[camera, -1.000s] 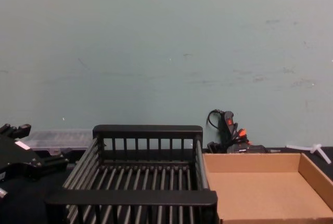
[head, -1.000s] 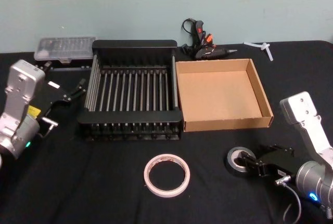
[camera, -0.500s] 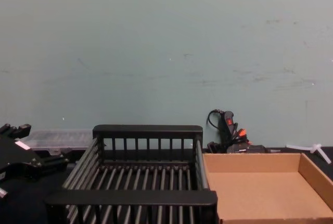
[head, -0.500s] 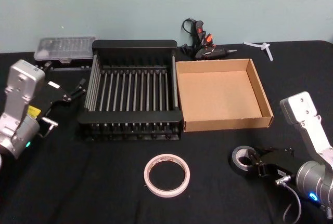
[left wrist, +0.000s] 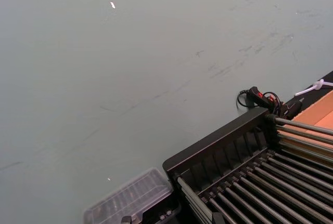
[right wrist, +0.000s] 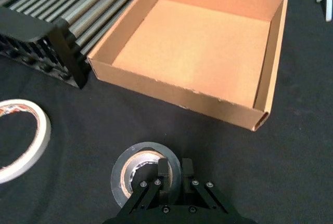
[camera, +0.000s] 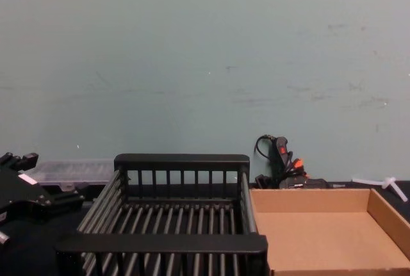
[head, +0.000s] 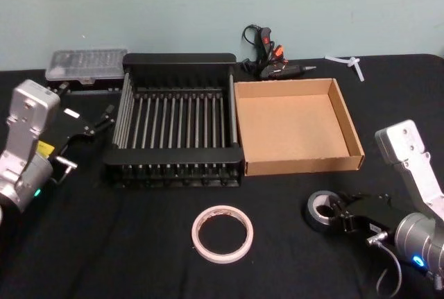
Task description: Pick up the white tape and place it into the black box , Pick up the silver tape and place it into the brown box.
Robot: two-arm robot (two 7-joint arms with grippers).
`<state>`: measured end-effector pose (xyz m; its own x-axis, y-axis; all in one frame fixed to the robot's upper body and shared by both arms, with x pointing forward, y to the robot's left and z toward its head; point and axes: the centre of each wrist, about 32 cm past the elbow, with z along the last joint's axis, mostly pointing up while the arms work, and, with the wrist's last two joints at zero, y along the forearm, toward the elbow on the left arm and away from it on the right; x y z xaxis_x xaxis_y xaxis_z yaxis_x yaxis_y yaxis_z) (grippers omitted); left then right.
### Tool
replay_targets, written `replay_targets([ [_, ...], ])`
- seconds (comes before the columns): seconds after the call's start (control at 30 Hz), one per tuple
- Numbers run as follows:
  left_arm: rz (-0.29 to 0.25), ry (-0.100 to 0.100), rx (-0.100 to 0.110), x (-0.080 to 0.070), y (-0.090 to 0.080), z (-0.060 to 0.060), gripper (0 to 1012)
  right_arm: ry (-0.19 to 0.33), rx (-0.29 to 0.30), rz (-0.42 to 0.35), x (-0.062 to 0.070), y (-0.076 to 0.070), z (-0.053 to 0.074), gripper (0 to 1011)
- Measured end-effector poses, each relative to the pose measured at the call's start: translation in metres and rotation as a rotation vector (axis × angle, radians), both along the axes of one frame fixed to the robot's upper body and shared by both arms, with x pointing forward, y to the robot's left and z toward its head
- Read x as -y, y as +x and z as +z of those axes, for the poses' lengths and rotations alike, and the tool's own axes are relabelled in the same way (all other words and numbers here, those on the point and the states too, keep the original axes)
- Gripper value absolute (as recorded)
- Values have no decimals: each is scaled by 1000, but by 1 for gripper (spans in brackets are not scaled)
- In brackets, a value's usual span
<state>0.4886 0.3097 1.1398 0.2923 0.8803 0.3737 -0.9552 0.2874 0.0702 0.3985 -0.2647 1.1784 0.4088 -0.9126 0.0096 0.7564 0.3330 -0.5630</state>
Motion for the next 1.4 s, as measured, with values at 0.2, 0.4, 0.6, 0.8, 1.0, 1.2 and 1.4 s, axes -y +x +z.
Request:
replay_targets([
  [0.2,0,0,0,0,0,0,1001,12,35,12,0,-2,8,156],
  [0.4,0,0,0,0,0,0,1001,16,78,27,0,-2,19,156],
  [0.6,0,0,0,0,0,0,1001,5,134,38,0,1,31,156],
  [0.8,0,0,0,0,0,0,1001,-12,191,47,0,11,41,156],
  [1.0,0,0,0,0,0,0,1001,-31,247,55,0,26,47,156],
  [1.2,0,0,0,0,0,0,1001,-43,295,56,-1,45,50,156],
  [1.4,0,0,0,0,0,0,1001,-51,329,52,-2,67,51,156],
])
